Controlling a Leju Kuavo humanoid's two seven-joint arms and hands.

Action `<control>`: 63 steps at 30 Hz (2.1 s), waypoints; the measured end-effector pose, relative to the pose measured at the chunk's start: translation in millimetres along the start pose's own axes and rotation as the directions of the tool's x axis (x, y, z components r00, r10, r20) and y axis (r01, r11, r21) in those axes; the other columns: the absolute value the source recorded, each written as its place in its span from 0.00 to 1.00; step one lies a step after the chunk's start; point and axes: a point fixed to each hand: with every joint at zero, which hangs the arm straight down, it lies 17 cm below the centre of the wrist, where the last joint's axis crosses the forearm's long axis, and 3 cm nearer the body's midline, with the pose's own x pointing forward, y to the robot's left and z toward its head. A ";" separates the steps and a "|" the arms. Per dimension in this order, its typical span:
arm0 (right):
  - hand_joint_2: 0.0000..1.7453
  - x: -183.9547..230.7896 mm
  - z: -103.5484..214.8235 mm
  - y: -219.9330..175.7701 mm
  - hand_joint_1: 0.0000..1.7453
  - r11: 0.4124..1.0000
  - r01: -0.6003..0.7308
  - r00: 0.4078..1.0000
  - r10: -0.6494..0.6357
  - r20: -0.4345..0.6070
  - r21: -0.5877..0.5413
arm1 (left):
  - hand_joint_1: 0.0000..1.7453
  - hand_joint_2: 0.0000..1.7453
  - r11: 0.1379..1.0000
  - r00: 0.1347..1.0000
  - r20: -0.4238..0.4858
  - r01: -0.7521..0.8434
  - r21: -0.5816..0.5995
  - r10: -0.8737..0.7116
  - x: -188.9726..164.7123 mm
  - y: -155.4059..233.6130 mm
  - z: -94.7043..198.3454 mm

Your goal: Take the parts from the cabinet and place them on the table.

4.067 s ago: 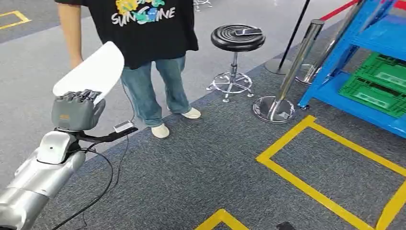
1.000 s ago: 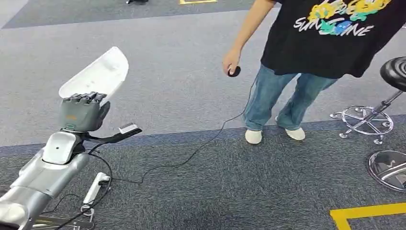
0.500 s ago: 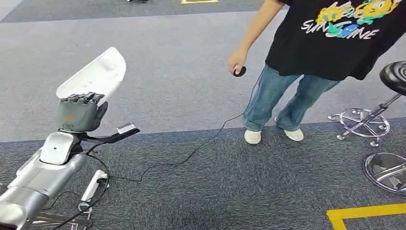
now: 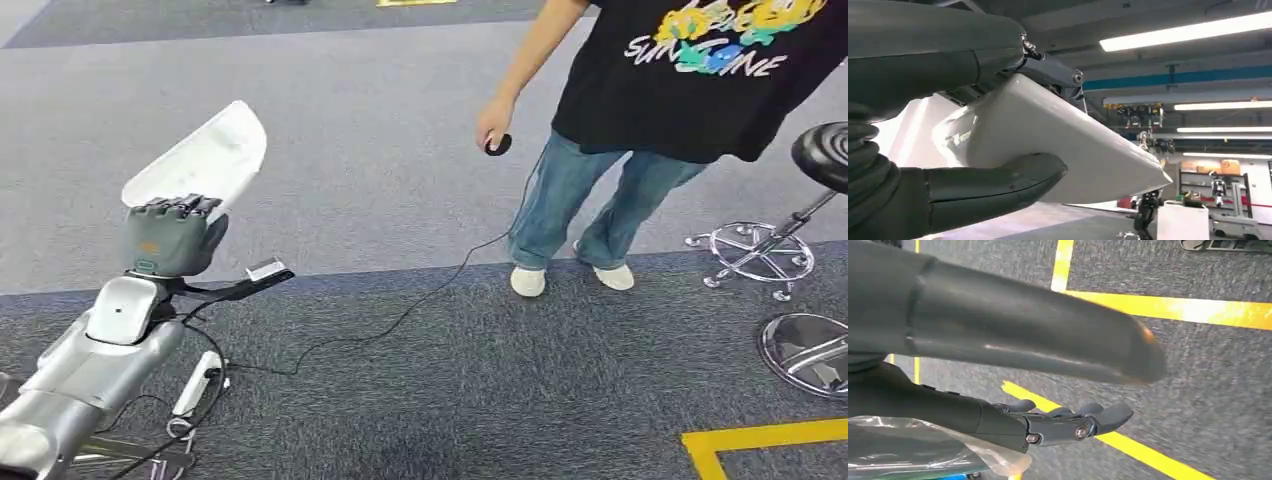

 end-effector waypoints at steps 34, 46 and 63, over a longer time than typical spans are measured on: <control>0.00 0.8 -0.2 -0.6 0.00 1.000 -0.013 1.000 0.013 0.001 0.000 | 1.00 1.00 1.000 1.000 -0.010 0.009 -0.011 -0.009 -6.1 -3.6 3.6; 0.00 1.1 -0.2 -0.4 0.00 1.000 -0.018 1.000 0.018 0.004 0.002 | 1.00 1.00 1.000 1.000 -0.007 0.014 -0.007 -0.014 -7.2 -2.0 4.5; 0.00 1.4 0.5 3.2 0.00 0.998 -0.067 0.998 0.067 0.018 0.019 | 1.00 1.00 1.000 1.000 -0.012 0.017 -0.005 -0.017 -9.8 -1.5 4.5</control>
